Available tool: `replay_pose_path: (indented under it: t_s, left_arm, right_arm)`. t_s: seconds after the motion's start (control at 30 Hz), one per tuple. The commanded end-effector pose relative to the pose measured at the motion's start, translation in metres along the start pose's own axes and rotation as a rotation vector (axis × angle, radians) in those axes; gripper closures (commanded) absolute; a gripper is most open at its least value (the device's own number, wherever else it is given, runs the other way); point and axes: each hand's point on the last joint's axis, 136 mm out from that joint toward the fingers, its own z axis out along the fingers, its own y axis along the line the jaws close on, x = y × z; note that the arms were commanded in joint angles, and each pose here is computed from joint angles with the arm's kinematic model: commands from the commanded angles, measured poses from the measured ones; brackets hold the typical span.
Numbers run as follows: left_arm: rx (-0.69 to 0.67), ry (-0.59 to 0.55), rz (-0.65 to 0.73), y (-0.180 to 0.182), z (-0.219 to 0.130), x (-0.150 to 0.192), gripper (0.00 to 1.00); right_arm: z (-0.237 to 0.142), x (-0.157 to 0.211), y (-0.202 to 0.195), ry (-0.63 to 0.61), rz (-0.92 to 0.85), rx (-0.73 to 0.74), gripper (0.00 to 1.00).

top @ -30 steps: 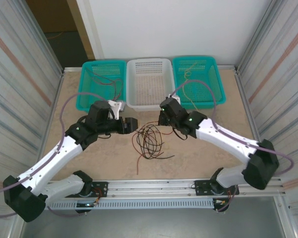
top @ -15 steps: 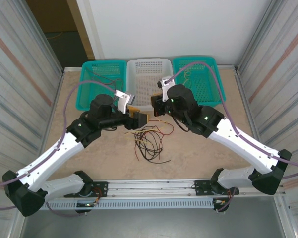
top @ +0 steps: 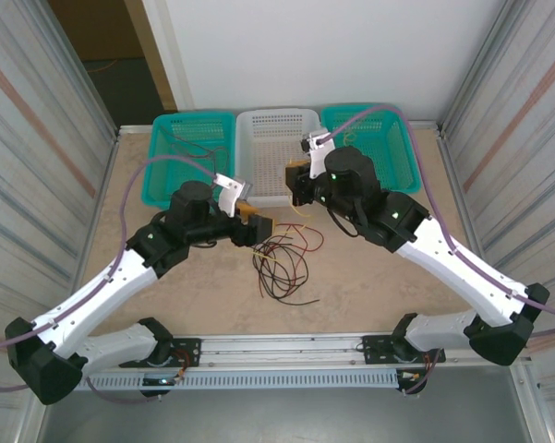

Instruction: Untangle the cables

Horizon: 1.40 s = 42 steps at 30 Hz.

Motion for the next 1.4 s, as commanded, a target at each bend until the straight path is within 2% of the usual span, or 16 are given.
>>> replay_pose_path:
  t_s: [0.0, 0.17, 0.27, 0.47, 0.53, 0.67, 0.8, 0.83, 1.1, 1.27, 1.37]
  left_arm:
    - [0.001, -0.003, 0.02, -0.003, -0.007, 0.001, 0.25]
    - [0.007, 0.077, 0.012, 0.002, 0.0, 0.022, 0.25]
    - [0.021, 0.128, -0.011, 0.004, 0.005, 0.037, 0.28]
    - [0.009, 0.154, -0.029, 0.011, 0.01, 0.05, 0.34]
    - [0.007, 0.156, -0.03, 0.012, 0.012, 0.051, 0.41]
    - [0.017, 0.146, -0.037, 0.01, 0.012, 0.049, 0.68]
    - [0.015, 0.126, -0.045, 0.009, 0.007, 0.048, 0.96]
    - [0.008, 0.12, -0.049, 0.01, 0.005, 0.05, 1.0]
    - [-0.02, 0.069, -0.091, 0.015, -0.027, 0.073, 1.0]
    - [-0.035, -0.014, -0.103, 0.013, -0.051, 0.07, 1.0]
    - [-0.041, -0.087, -0.1, 0.008, -0.065, 0.055, 1.0]
  right_arm:
    - [-0.026, -0.041, 0.009, -0.118, 0.034, -0.07, 0.9]
    - [-0.031, -0.045, 0.0, -0.13, 0.089, -0.083, 0.9]
    - [-0.034, -0.046, -0.005, -0.136, 0.123, -0.09, 0.9]
    - [-0.035, -0.045, -0.016, -0.141, 0.196, -0.104, 0.9]
    - [-0.034, -0.045, -0.02, -0.143, 0.218, -0.108, 0.9]
    - [-0.03, -0.042, -0.031, -0.135, 0.277, -0.102, 0.9]
    - [-0.029, -0.035, -0.065, -0.138, 0.388, -0.037, 0.9]
    - [-0.03, -0.034, -0.076, -0.143, 0.418, -0.011, 0.9]
    - [-0.031, 0.01, -0.186, -0.121, 0.829, 0.181, 0.89]
    - [-0.023, 0.035, -0.206, -0.066, 0.896, 0.241, 0.77]
    - [-0.019, 0.041, -0.204, -0.009, 0.872, 0.244, 0.52]
